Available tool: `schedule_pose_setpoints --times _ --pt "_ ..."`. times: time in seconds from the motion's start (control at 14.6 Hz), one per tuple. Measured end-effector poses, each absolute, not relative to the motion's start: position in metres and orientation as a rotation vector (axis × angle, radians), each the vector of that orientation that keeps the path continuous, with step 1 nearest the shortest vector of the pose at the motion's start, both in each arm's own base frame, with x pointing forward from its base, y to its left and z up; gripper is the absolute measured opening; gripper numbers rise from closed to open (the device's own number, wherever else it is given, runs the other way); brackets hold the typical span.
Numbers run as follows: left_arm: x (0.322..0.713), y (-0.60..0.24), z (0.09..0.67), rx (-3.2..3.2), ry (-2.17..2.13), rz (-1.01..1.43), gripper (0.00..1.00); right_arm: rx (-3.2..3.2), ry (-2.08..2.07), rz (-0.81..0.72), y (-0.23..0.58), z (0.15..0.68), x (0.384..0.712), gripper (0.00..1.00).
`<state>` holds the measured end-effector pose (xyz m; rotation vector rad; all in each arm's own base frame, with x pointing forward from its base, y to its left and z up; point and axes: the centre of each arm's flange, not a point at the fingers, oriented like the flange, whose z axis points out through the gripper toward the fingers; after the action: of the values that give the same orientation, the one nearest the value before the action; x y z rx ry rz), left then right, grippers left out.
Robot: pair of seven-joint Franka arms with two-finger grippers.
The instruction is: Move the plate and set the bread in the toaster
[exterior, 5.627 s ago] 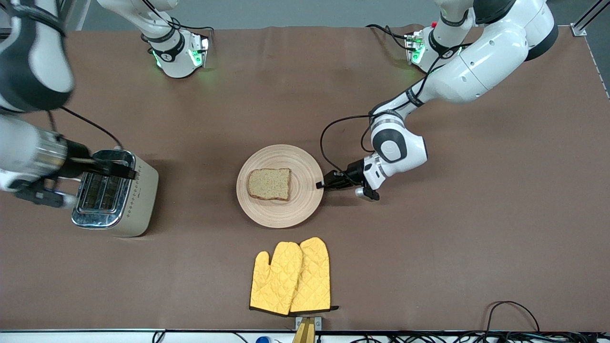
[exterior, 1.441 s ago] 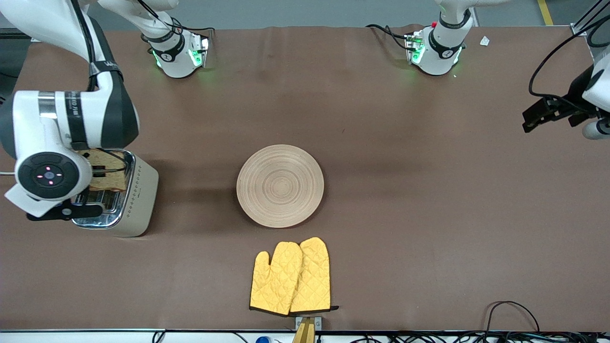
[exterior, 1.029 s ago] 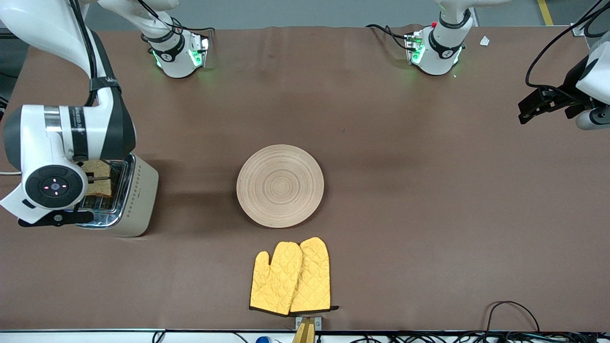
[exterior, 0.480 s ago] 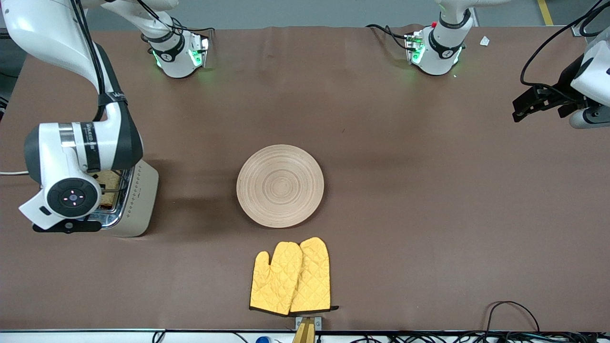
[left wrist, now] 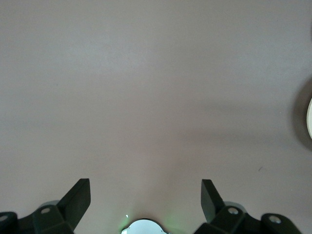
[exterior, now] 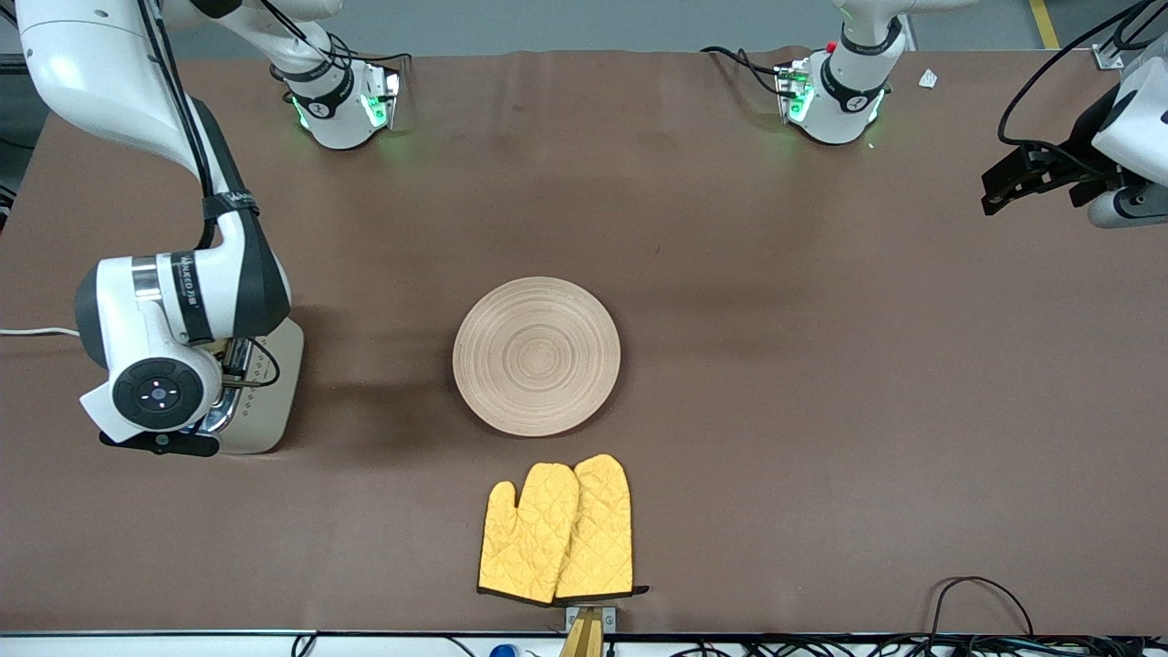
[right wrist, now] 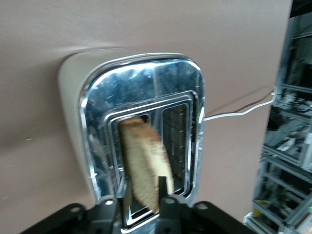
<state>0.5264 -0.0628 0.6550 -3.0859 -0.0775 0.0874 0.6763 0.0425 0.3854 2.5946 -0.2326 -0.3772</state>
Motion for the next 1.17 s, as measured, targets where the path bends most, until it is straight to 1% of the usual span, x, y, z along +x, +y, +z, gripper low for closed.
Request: schedule_pose_setpoints --times 0.14,0.21,0.34,0.41,0.48,0.62,0.75,0.96,1.17 --pt "0.526 -0.063 0.655 -3.086 -0.076 0.088 1.00 2.668 -0.186 -0.348 0.040 0.422 0.674 0.53" --pt "0.526 -0.063 0.655 -3.086 -0.076 0.088 1.00 2.722 -0.154 -0.329 0.038 0.449 0.670 0.65" --pt "0.526 -0.063 0.655 -3.086 -0.075 0.089 1.00 2.853 -0.129 -0.297 0.020 0.504 0.655 0.84" --pt "0.526 -0.063 0.655 -3.086 -0.075 0.089 1.00 2.919 -0.111 -0.273 0.006 0.530 0.646 0.96" --pt "0.526 -0.063 0.655 -3.086 -0.075 0.089 1.00 2.968 -0.091 -0.247 -0.010 0.553 0.638 1.00" --pt "0.526 -0.064 0.655 -3.086 -0.073 0.091 1.00 3.046 -0.098 -0.205 -0.033 0.584 0.622 1.00" --pt "0.525 -0.072 0.655 -3.085 -0.049 0.091 1.00 3.098 -0.116 -0.168 -0.045 0.604 0.609 1.00" --pt "0.523 -0.084 0.655 -3.084 -0.014 0.089 1.00 3.114 -0.124 -0.122 -0.049 0.626 0.585 1.00" --pt "0.522 -0.085 0.656 -3.084 -0.013 0.090 1.00 3.127 -0.130 -0.047 -0.052 0.642 0.552 1.00"
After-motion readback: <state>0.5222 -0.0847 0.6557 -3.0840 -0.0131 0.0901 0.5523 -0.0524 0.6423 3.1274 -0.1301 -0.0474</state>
